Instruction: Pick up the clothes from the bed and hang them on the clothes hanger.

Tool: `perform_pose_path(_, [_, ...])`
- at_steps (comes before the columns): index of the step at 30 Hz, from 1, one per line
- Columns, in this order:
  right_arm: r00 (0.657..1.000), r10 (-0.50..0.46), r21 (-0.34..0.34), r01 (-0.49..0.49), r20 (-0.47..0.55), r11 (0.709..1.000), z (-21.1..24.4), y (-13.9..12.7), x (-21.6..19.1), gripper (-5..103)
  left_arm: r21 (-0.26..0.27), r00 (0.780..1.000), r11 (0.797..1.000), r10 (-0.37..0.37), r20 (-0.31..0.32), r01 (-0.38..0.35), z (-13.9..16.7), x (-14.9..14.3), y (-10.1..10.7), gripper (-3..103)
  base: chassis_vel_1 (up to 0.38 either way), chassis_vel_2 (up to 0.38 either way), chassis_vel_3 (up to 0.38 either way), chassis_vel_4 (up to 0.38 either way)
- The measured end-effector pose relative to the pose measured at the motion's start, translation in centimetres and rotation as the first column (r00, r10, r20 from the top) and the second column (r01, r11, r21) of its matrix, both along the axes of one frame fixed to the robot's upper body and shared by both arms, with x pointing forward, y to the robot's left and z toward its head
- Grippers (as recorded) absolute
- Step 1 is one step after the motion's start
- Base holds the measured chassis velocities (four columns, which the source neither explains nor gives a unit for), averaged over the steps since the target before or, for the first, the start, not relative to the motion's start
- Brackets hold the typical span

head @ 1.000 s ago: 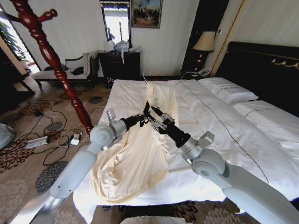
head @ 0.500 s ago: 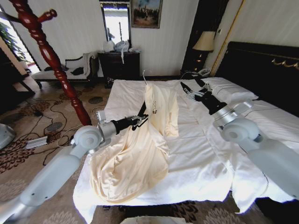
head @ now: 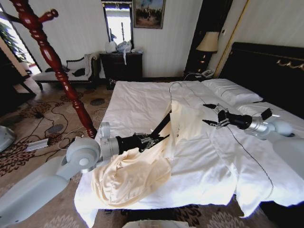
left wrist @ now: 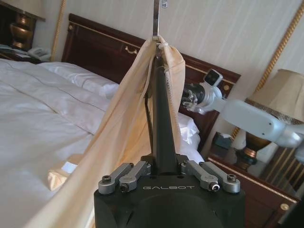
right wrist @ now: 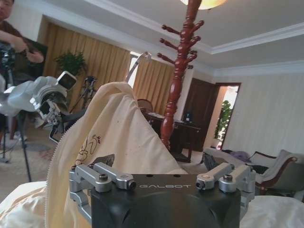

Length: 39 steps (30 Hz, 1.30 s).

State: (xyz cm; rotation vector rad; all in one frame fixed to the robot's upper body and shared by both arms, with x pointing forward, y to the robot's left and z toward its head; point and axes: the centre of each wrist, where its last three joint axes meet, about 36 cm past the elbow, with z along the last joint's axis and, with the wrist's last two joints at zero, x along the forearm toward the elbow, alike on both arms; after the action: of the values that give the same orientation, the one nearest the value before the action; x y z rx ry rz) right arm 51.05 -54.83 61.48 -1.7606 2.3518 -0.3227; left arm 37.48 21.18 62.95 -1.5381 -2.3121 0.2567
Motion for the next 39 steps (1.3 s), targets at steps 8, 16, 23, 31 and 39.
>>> perform_pose_path(8, [0.991,0.132,-0.104,-0.134,-0.025,0.986,1.2,-0.8,0.0,100,0.010,0.998,0.998,-0.059,-0.004,0.059,0.1,-2.3,-0.7,21,0.000,0.000,0.000,0.000])
perform_pose_path(16, [0.978,0.192,-0.206,-0.205,-0.079,0.957,0.9,-0.9,0.2,100,0.029,0.997,0.996,-0.080,-0.011,0.080,0.1,-3.8,-0.7,21,0.000,0.000,0.000,0.000])
perform_pose_path(23, [0.975,0.196,-0.218,-0.214,-0.101,0.952,0.0,-0.4,0.3,100,0.034,0.995,0.995,-0.095,-0.016,0.095,-0.1,-3.7,-1.1,21,0.000,0.000,0.000,0.000])
perform_pose_path(31, [0.974,0.213,-0.218,-0.226,-0.081,0.949,-0.8,0.3,0.3,78,0.031,0.993,0.992,-0.119,-0.026,0.120,-0.6,-2.1,-2.4,21,0.000,0.000,0.000,0.000])
perform_pose_path(39, [0.967,0.245,-0.216,-0.254,-0.067,0.943,-1.0,1.5,0.3,50,0.034,0.991,0.991,-0.132,-0.037,0.133,-1.2,-1.0,-3.3,21,0.000,0.000,0.000,0.000])
